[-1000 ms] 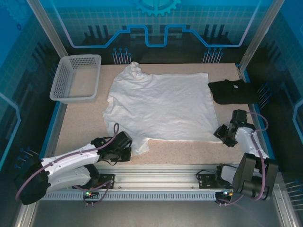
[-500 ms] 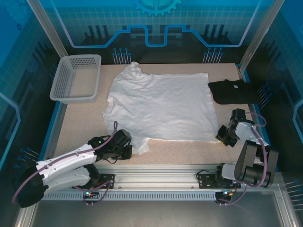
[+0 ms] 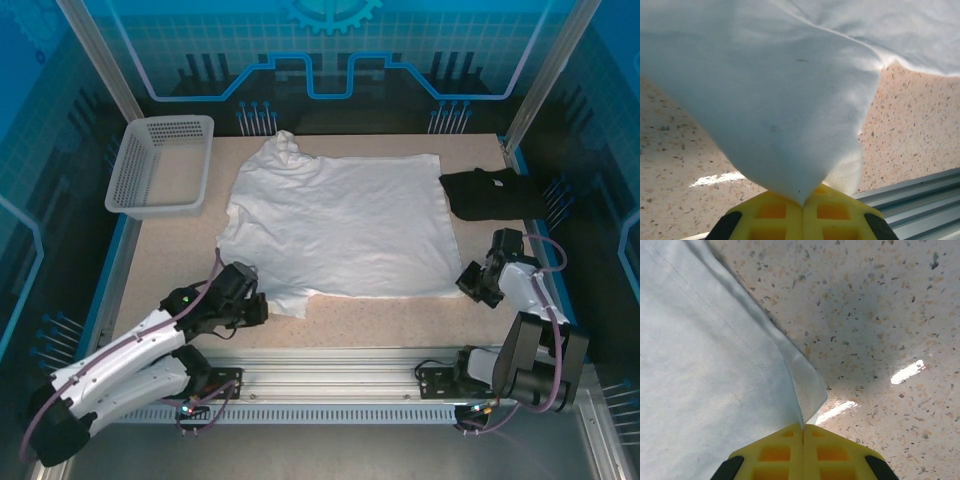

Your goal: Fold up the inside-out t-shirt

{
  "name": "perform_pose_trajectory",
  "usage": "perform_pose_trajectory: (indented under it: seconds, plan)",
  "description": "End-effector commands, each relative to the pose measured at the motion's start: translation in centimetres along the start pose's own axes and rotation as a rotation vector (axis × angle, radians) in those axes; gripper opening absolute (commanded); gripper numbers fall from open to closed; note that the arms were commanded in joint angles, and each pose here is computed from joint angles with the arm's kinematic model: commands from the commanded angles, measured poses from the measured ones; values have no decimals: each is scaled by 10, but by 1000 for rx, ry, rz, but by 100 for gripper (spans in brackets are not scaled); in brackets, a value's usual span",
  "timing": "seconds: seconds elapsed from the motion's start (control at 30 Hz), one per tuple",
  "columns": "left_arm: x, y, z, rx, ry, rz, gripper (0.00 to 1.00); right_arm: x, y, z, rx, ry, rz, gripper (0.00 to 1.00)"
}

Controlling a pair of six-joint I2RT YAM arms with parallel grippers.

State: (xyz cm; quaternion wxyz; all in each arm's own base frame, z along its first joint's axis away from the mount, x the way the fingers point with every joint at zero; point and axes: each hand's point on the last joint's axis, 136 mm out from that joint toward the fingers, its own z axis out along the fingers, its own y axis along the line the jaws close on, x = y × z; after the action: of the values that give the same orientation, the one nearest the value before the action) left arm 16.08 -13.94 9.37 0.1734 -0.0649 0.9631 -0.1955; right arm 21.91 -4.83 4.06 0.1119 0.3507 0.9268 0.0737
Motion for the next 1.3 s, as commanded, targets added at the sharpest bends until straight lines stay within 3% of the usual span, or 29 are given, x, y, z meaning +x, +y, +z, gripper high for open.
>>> perform_pose_trajectory:
  seconds: [0.0,0.33,0.63,0.9,1.27]
  plan:
    - [-8,-2,-16,16,-3,-20,0,-2,4,-6,-45,-25,-1,0]
    - [-67,-9,-51,19,-108,-11,0,-26,32,-24,-133,-99,-43,0]
    - [-129,-13,-62,22,-156,-5,0,-62,58,-34,-152,-149,-98,0]
    - [-176,-4,-49,-14,-163,-48,0,-87,93,-35,-129,-186,-190,0]
    - [-204,6,-30,-43,-150,-83,0,-114,108,-29,-64,-223,-243,0]
